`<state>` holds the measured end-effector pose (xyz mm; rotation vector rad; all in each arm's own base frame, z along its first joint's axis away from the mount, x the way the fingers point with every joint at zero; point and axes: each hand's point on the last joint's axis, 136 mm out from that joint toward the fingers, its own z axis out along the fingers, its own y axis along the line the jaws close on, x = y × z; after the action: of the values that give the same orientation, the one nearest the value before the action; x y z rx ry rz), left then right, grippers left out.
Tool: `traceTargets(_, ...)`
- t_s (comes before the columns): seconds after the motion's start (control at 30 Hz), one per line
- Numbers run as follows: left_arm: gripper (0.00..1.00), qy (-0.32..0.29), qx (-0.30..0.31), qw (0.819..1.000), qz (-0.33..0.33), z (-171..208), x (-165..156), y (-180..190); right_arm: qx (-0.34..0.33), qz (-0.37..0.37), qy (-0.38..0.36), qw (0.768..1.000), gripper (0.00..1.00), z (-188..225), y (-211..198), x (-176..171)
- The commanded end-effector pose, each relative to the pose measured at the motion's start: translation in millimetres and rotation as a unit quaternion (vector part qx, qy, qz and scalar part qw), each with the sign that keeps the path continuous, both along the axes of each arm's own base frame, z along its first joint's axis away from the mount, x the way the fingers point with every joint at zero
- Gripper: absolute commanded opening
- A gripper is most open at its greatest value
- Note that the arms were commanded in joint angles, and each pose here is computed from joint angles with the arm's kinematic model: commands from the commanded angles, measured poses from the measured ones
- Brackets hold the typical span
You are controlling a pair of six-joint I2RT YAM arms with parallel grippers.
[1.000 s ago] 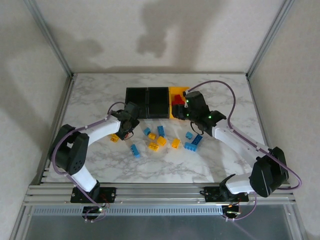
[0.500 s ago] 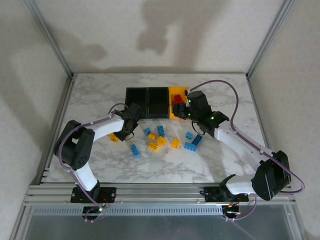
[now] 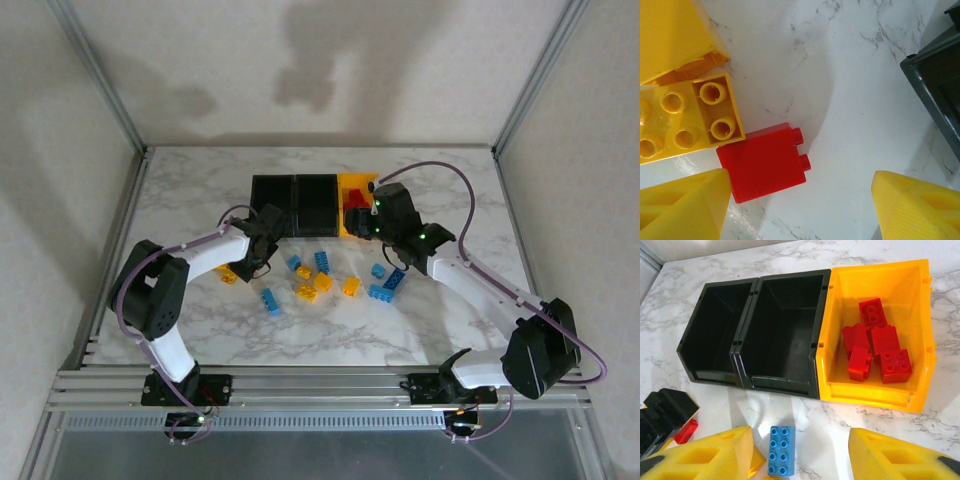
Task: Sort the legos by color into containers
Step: Pick up the lego from the middle-left of the table.
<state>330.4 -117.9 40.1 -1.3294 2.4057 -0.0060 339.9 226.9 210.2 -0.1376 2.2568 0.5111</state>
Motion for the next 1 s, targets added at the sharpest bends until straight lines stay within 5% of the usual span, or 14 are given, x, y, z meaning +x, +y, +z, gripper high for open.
traceTargets(0.0,0.75,0.006,0.008,1.000,0.015,9.3,-8.9,4.0,0.012,-0.001,-0.001,1.000,0.53,-0.3,-0.1,-3.2)
traceTargets(0.57,0.77,0.048,0.041,0.997,0.034,-26.5,-22.3,19.0,0.014,-0.008,-0.005,1.000,0.53,3.8,-5.8,-3.9)
traceTargets(0.97,0.53,0.070,0.056,0.995,0.034,-45.0,-28.5,29.0,0.019,-0.011,-0.007,1.000,0.53,7.1,-7.9,-2.7)
